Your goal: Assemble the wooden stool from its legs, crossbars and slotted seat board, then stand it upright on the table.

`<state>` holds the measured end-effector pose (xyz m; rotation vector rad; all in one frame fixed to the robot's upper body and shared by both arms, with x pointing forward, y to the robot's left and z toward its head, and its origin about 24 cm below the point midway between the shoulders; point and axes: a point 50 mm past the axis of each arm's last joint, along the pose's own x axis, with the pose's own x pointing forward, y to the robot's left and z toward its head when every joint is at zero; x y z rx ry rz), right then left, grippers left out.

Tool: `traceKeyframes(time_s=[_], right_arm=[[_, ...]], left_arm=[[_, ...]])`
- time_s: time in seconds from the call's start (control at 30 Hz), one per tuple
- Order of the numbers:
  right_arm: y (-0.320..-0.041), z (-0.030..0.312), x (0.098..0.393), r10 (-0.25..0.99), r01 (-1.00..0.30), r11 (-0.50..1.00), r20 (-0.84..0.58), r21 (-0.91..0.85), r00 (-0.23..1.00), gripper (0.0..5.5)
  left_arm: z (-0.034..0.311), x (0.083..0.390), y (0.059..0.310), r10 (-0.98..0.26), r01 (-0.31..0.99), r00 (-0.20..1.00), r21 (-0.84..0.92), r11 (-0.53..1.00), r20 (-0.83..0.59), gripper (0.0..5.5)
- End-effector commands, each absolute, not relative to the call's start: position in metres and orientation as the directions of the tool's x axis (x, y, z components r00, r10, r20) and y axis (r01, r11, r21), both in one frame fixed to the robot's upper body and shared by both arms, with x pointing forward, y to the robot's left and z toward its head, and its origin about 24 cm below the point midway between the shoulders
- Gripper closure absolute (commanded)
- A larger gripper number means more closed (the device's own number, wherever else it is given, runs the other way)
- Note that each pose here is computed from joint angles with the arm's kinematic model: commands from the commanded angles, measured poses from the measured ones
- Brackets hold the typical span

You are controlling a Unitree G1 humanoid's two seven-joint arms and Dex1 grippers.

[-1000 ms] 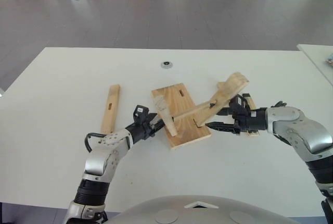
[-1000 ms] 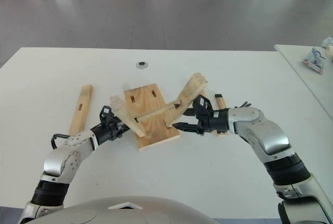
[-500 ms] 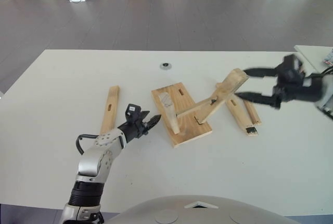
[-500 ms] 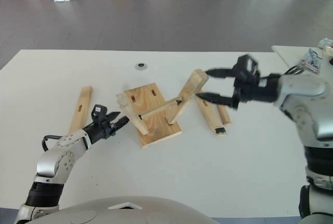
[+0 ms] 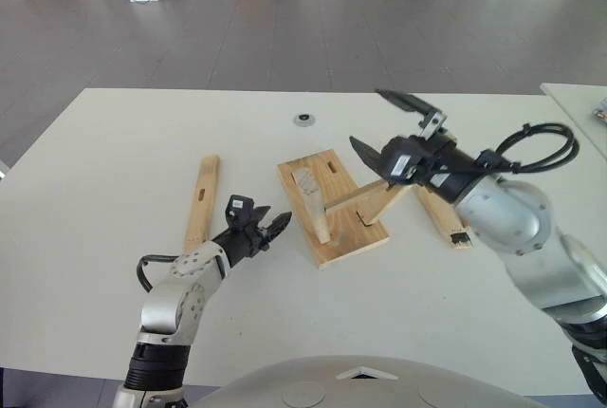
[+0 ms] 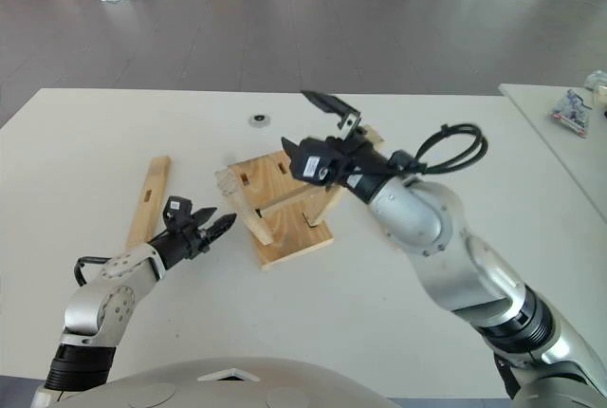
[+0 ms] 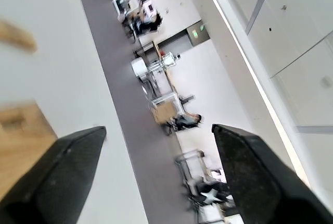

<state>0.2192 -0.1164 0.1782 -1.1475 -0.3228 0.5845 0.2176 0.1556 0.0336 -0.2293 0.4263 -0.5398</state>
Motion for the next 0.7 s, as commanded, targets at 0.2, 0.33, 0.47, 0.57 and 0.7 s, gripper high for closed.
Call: traceKeyframes(time_s=[0.2,0.33,0.47,0.57,0.7], right_arm=[[-0.111,0.122,0.208,0.544,-0.542,0.164,-0.383,-0.825,0.747,1.69],[-0.104,0.157,0.225,0.574,-0.418,0.334,-0.17,-0.845,0.801,1.69],[-0.122,0.162,0.231,0.607,-0.461,0.358,-0.173,-0.812,0.776,1.69],[-0.159,0.164,0.251,0.601,-0.394,0.185,-0.213,-0.9,0.77,1.69],[-0.174,0.186,0.297,0.615,-0.197,0.119,-0.083,-0.973,0.784,1.69]], left_arm=[[0.034,0.216,0.152,-0.543,0.451,0.769,-0.314,0.835,-0.338,2.4],[0.034,0.217,0.147,-0.543,0.456,0.771,-0.308,0.835,-0.332,2.4],[0.035,0.223,0.148,-0.54,0.462,0.777,-0.29,0.838,-0.323,2.4],[0.037,0.229,0.149,-0.54,0.469,0.781,-0.276,0.839,-0.314,2.4],[0.038,0.236,0.145,-0.556,0.493,0.775,-0.265,0.829,-0.3,2.4]])
